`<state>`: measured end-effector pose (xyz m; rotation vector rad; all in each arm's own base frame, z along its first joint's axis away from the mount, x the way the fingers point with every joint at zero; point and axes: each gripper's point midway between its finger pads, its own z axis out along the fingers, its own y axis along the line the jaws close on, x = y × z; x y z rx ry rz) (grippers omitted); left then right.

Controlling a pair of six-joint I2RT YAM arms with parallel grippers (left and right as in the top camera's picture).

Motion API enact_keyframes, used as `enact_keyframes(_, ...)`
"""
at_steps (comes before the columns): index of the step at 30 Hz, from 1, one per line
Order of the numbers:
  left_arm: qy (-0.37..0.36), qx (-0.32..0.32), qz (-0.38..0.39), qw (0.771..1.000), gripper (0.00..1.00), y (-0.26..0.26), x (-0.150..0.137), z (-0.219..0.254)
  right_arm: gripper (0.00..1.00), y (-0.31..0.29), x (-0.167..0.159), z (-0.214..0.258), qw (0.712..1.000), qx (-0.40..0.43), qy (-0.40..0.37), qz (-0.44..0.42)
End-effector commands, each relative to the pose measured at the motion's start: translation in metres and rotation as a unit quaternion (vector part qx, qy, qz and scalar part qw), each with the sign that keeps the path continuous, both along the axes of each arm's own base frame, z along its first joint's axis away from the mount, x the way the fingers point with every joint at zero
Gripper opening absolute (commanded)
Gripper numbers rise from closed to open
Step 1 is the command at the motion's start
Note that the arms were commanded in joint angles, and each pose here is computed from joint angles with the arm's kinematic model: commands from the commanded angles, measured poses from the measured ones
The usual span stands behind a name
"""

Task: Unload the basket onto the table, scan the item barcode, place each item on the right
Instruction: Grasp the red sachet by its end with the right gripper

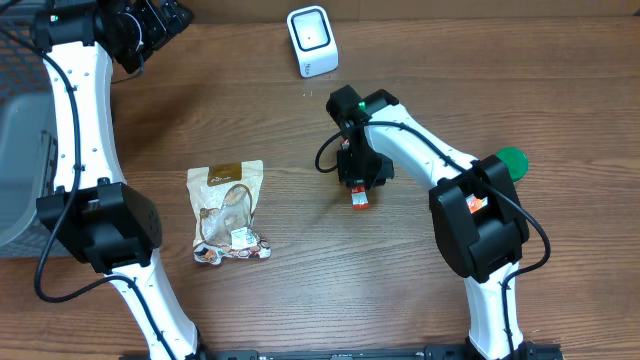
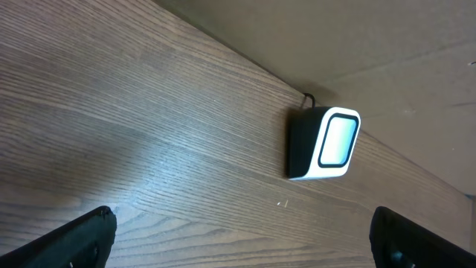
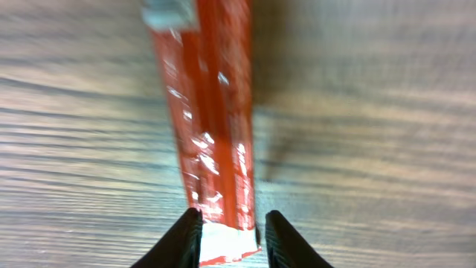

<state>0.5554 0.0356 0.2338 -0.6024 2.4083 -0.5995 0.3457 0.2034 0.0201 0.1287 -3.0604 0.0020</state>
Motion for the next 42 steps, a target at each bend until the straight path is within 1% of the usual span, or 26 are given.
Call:
enact_keyframes(1, -0.002, -0.007, -0.006, 1.0, 1.0, -0.006, -0.001, 0.004, 0.38, 0.004, 0.011, 0.007, 0.999, 0.0, -0.021, 0.031)
enact_keyframes(3, -0.002, -0.007, -0.005, 1.0, 1.0, -0.006, -0.001, 0.004, 0.43, -0.001, 0.014, 0.006, 0.999, -0.014, -0.029, 0.031)
enact_keyframes(7, -0.002, -0.007, -0.005, 1.0, 1.0, -0.006, -0.001, 0.004, 0.45, -0.012, 0.018, 0.007, 0.998, -0.045, -0.041, 0.033)
enact_keyframes(12, -0.002, -0.007, -0.005, 1.0, 1.0, -0.006, -0.001, 0.004, 0.45, 0.0, -0.001, 0.005, 1.0, -0.005, 0.005, 0.028)
enact_keyframes(14, -0.002, -0.007, -0.006, 1.0, 1.0, -0.006, -0.001, 0.004, 0.46, 0.0, -0.011, 0.002, 0.999, -0.004, 0.024, 0.028)
enact_keyframes(17, -0.002, -0.007, -0.005, 1.0, 0.99, -0.006, -0.001, 0.004, 0.45, -0.004, -0.021, -0.003, 0.999, -0.014, 0.042, 0.027)
enact_keyframes(21, -0.002, -0.007, -0.006, 1.0, 1.0, -0.006, -0.001, 0.004, 0.44, -0.007, -0.026, -0.008, 0.998, -0.018, 0.049, 0.027)
enact_keyframes(24, -0.002, -0.007, -0.005, 1.0, 1.0, -0.006, -0.001, 0.004, 0.44, -0.008, -0.027, -0.012, 0.998, -0.017, 0.049, 0.027)
enact_keyframes(29, -0.002, -0.007, -0.006, 1.0, 0.99, -0.006, -0.001, 0.004, 0.38, -0.005, -0.022, -0.015, 0.999, -0.011, 0.038, 0.027)
enact_keyframes(38, -0.002, -0.007, -0.006, 1.0, 1.0, -0.006, -0.001, 0.004, 0.38, -0.007, -0.026, -0.016, 0.998, -0.016, 0.046, 0.027)
enact_keyframes(42, -0.002, -0.007, -0.006, 1.0, 1.0, -0.006, -0.001, 0.004, 0.34, -0.008, -0.028, -0.023, 0.998, -0.015, 0.046, 0.027)
